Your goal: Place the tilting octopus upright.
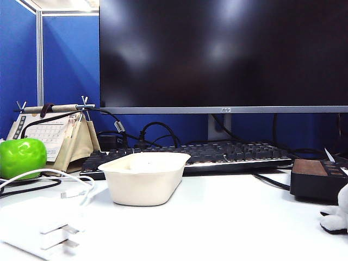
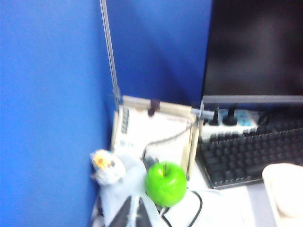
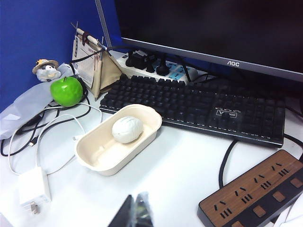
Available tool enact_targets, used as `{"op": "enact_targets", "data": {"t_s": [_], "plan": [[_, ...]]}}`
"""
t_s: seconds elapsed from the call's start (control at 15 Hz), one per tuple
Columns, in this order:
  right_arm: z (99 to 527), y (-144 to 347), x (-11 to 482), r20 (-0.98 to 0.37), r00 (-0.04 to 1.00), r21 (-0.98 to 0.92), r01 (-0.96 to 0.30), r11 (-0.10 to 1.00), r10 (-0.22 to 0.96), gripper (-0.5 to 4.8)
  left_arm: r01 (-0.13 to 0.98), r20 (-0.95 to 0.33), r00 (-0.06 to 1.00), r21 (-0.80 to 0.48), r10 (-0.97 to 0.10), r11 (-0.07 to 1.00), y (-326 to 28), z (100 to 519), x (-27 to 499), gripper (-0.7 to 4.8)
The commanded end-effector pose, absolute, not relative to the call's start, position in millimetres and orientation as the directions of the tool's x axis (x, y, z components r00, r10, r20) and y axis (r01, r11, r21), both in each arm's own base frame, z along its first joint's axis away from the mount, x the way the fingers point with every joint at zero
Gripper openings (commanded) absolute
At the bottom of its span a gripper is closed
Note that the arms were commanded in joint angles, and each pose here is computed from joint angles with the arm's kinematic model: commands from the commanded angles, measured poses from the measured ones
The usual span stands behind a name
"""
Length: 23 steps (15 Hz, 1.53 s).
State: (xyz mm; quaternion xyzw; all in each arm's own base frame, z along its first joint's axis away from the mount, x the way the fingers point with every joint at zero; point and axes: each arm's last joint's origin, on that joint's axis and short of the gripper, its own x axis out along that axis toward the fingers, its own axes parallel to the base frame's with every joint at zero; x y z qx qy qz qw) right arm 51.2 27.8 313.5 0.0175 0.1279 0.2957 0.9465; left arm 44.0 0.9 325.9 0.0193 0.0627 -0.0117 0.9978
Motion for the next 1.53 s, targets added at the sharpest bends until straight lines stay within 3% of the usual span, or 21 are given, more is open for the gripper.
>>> {"op": "enact_targets", "data": {"t_s": [0.07, 0.47, 0.87, 1.27, 1.53], "plan": [[316, 28, 51, -0.215, 0.798, 0.106, -0.554, 0.826, 0.563, 0.08, 0.027, -0.105, 0.994, 0.031, -0.023, 0.999, 2, 291, 61, -0.05], [316, 28, 51, -0.215, 0.798, 0.106, -0.554, 0.826, 0.563, 0.08, 0.027, -0.118, 0.993, 0.03, -0.024, 0.999, 3, 225, 67, -0.05], [316, 27, 50, -0.21, 0.799, 0.105, -0.554, 0.826, 0.563, 0.08, 0.024, -0.082, 0.996, 0.051, -0.019, 0.998, 3, 228, 67, -0.05], [316, 27, 50, -0.209, 0.799, 0.105, -0.554, 0.826, 0.563, 0.08, 0.014, 0.062, 0.998, 0.082, -0.019, 0.997, 4, 225, 77, -0.05], [316, 27, 50, -0.209, 0.799, 0.105, -0.554, 0.826, 0.563, 0.08, 0.016, 0.049, 0.999, 0.08, -0.02, 0.997, 5, 206, 85, -0.05]]}}
